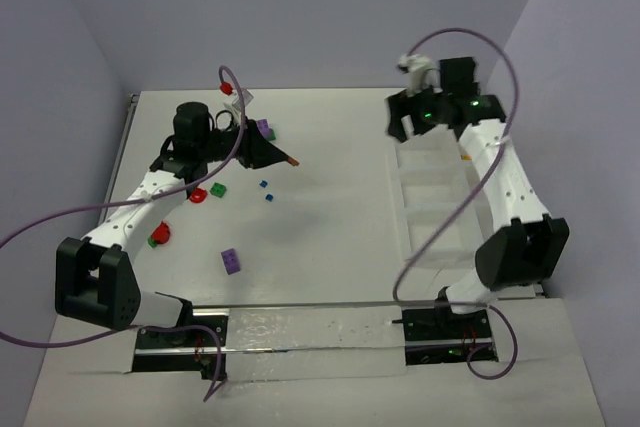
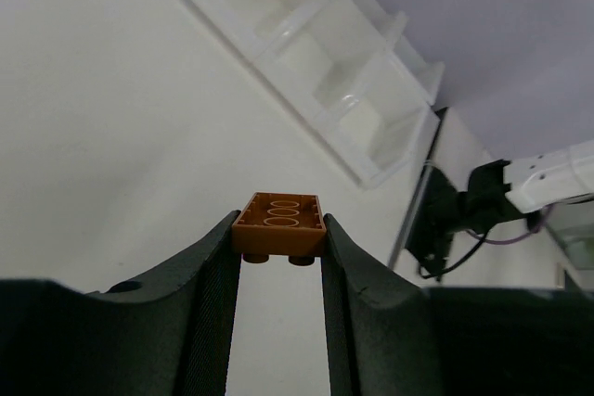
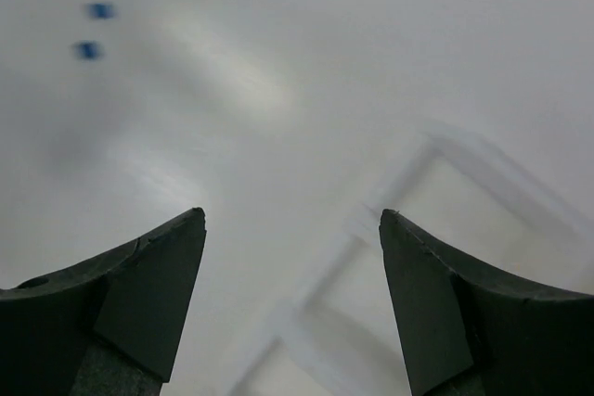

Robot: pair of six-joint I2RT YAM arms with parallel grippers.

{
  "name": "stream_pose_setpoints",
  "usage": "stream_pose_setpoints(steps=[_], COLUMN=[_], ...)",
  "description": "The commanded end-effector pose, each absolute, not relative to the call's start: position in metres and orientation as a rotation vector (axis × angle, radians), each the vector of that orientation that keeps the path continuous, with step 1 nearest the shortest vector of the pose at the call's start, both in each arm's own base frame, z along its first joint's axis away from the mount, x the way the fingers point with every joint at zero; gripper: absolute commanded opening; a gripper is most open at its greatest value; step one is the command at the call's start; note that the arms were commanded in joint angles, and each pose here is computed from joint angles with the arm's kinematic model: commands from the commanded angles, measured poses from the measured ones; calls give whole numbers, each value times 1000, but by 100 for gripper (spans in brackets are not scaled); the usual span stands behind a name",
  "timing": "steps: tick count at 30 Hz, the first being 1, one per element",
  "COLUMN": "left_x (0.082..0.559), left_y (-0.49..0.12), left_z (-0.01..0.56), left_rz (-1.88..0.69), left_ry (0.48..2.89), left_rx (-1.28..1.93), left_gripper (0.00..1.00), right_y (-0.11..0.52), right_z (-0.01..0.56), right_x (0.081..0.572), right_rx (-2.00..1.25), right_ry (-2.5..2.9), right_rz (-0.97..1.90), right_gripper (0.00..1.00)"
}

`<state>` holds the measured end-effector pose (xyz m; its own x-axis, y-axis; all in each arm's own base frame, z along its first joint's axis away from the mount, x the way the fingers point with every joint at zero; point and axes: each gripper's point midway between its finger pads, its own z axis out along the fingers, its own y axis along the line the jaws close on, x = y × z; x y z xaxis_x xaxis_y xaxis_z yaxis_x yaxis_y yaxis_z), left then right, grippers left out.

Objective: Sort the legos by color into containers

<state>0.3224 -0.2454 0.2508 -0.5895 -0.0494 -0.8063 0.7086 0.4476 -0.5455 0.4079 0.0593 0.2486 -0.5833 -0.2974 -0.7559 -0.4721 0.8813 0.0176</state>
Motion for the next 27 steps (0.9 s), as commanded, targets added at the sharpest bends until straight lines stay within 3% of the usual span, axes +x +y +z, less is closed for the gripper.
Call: stream_pose_setpoints(steps=[1, 8, 17, 27], left_x=[297, 270, 264, 264], left_y=[-259, -261, -258, -258], left_z=[282, 294, 303, 301], left_rz=[-1491, -1759, -1806, -1820], left_ry=[1845, 1844, 1802, 1812], left_rx=[482, 383, 359, 339], left_gripper=[0, 0, 0, 0], right_y=[190, 287, 316, 330], right_z=[279, 294, 280, 287], right_x=[336, 283, 265, 283], right_rx=[-888, -1139, -1220, -1168], right_ry=[2031, 1868, 1861, 1843], right_rz=[548, 649, 660, 610], right_gripper=[82, 80, 78, 58])
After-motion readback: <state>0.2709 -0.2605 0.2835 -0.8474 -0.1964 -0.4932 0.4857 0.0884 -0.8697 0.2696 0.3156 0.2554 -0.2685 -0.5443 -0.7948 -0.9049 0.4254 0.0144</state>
